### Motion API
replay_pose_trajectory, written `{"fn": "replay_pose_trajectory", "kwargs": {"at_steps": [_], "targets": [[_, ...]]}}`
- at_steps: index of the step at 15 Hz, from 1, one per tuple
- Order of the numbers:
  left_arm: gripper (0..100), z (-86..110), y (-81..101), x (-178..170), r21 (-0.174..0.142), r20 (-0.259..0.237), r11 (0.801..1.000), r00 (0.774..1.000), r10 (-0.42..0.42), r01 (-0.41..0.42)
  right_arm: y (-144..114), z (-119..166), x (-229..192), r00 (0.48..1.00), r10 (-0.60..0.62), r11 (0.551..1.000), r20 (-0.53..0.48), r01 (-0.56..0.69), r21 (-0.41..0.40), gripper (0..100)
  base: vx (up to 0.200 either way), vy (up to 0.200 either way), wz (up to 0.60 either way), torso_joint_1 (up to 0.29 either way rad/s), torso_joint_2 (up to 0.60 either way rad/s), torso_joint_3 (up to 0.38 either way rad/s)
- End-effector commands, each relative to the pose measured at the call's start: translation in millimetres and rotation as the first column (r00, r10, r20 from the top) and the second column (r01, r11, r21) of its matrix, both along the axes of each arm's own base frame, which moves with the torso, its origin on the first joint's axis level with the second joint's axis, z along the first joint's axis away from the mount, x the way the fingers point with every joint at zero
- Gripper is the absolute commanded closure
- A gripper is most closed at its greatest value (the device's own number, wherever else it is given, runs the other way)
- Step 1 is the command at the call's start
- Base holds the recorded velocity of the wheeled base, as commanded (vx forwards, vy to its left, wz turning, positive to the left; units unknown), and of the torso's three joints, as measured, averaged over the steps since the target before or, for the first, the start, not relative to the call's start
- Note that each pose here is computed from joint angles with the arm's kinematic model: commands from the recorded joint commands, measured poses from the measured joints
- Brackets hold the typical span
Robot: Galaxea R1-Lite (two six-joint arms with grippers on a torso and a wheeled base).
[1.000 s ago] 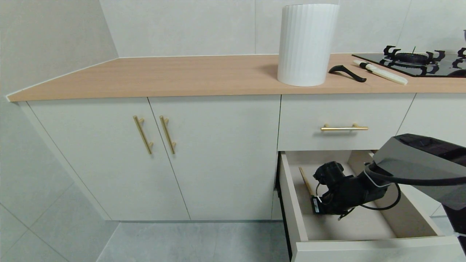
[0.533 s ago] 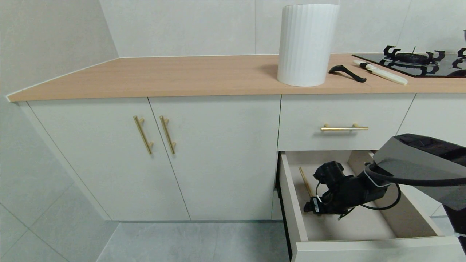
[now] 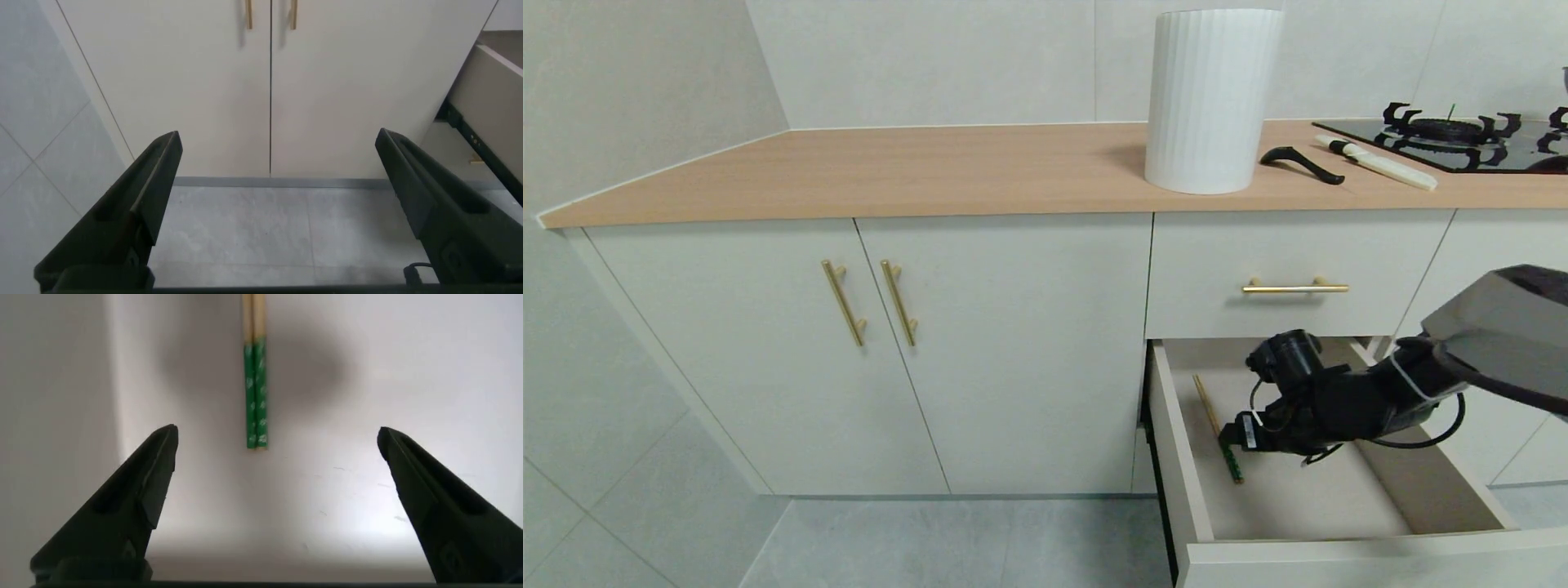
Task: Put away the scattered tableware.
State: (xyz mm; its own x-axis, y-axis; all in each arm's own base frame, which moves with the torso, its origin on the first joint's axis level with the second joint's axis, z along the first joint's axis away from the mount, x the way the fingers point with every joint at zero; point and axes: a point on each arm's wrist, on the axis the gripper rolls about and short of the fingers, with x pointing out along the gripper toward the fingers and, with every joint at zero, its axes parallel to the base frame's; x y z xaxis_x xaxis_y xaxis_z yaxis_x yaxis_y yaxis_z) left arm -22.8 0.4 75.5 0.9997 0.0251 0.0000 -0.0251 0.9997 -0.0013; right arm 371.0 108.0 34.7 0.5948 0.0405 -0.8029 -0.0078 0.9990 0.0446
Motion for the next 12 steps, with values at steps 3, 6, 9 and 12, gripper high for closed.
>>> {"fn": "replay_pose_trajectory", "kwargs": {"at_steps": [3,6,9,12], "targets": [[0,0.0,0.0,0.0,0.0,0.0,1.0,1.0,0.001,-0.001,-36.0,98.2,-26.2,0.97,-0.032,0.999,0.24,0.03,0.011,0,0.0,0.0,0.0,0.0,0.0,0.0],[0,0.0,0.0,0.0,0.0,0.0,1.0,1.0,0.001,-0.001,-47.4,134.4,-42.4,0.941,-0.055,0.998,0.334,0.048,0.03,0,0.0,0.0,0.0,0.0,0.0,0.0],[0,0.0,0.0,0.0,0.0,0.0,1.0,1.0,0.001,-0.001,-49.6,149.0,-53.5,0.926,-0.039,0.999,0.374,0.034,0.021,0,0.0,0.0,0.0,0.0,0.0,0.0],[0,0.0,0.0,0.0,0.0,0.0,1.0,1.0,0.001,-0.001,-49.6,149.9,-53.5,0.924,-0.04,0.999,0.38,0.034,0.02,0,0.0,0.0,0.0,0.0,0.0,0.0]]}}
